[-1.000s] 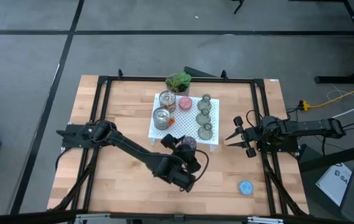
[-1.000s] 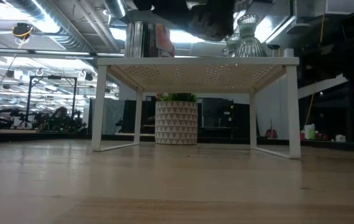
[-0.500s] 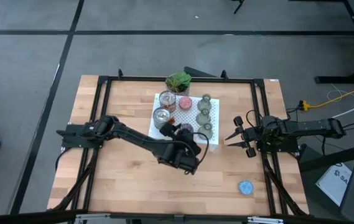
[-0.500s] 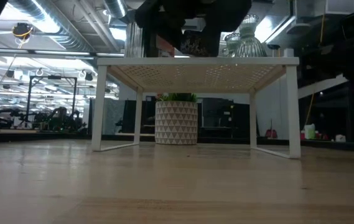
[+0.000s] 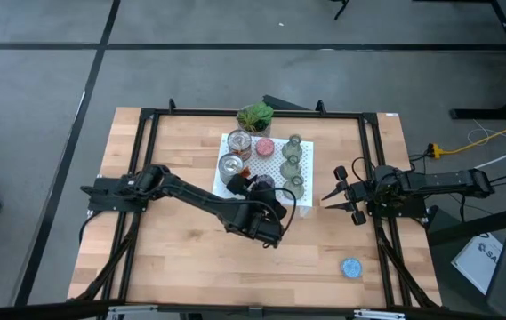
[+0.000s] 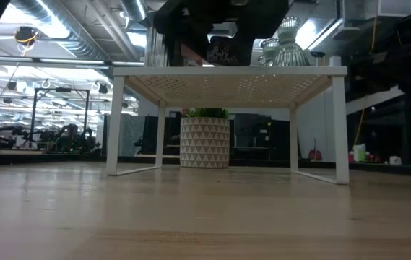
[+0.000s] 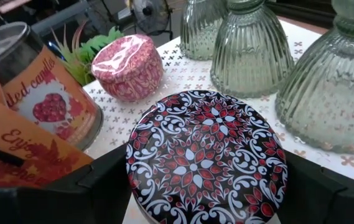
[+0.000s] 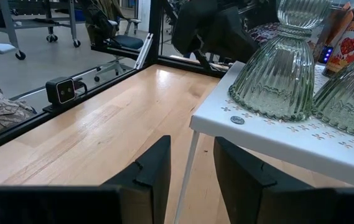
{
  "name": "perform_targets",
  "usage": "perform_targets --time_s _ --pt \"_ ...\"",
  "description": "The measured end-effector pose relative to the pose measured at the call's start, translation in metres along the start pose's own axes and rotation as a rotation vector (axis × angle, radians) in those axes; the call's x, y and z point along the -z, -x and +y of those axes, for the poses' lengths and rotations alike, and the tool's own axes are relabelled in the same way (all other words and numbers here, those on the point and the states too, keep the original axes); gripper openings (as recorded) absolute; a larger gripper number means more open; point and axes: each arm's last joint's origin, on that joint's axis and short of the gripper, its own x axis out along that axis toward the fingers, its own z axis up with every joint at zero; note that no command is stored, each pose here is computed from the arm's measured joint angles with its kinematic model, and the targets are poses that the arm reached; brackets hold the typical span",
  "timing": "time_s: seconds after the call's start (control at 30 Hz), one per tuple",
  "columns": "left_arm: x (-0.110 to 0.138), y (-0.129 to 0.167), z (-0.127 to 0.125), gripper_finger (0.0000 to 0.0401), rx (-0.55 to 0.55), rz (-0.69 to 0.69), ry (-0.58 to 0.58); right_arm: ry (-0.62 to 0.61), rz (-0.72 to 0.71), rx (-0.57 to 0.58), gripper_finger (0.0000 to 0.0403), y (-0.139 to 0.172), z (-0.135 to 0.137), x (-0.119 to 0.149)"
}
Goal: Stock candles and vases on shelf
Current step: Align the black patterned scented candle with the other scented candle on the shelf
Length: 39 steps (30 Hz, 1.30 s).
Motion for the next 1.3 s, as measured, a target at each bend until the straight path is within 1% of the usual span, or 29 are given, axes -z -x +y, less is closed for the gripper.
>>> perform_targets --time_s 0.17,0.37,0.5,0.6,0.9,1.0,1.1,1.2,1.3 --pt "0.000 0.004 0.000 0.0319 -0.004 -0.023 -0.036 0.000 0.000 0.000 0.0124 0.000 0.000 0.000" --pt "-0.008 0.012 0.006 0.0330 -0.006 -0.065 -0.038 0.000 0.000 0.000 0.0124 0.000 0.000 0.000" --pt "-0.009 0.012 0.007 0.0340 -0.007 -0.068 -0.041 0.000 0.000 0.000 0.0124 0.000 0.000 0.000" --pt "-0.009 0.014 0.007 0.0346 -0.014 -0.095 -0.059 0.000 0.000 0.000 0.0124 0.000 0.000 0.000" --pt "-0.013 0.047 0.006 0.0346 0.053 -0.166 -0.091 0.000 0.000 0.000 0.0124 0.000 0.000 0.000" --pt "-0.011 0.058 0.005 0.0336 0.075 -0.192 -0.079 0.000 0.000 0.000 0.0124 0.000 0.000 0.000" --pt "-0.005 0.071 0.002 0.0314 0.109 -0.196 -0.111 0.000 0.000 0.000 0.0124 0.000 0.000 0.000" --pt "0.003 0.081 -0.003 0.0282 0.152 -0.180 -0.159 0.000 0.000 0.000 0.0124 0.000 0.000 0.000" --pt "0.009 0.089 -0.005 0.0242 0.171 -0.182 -0.220 0.000 0.000 0.000 0.0124 0.000 0.000 0.000"
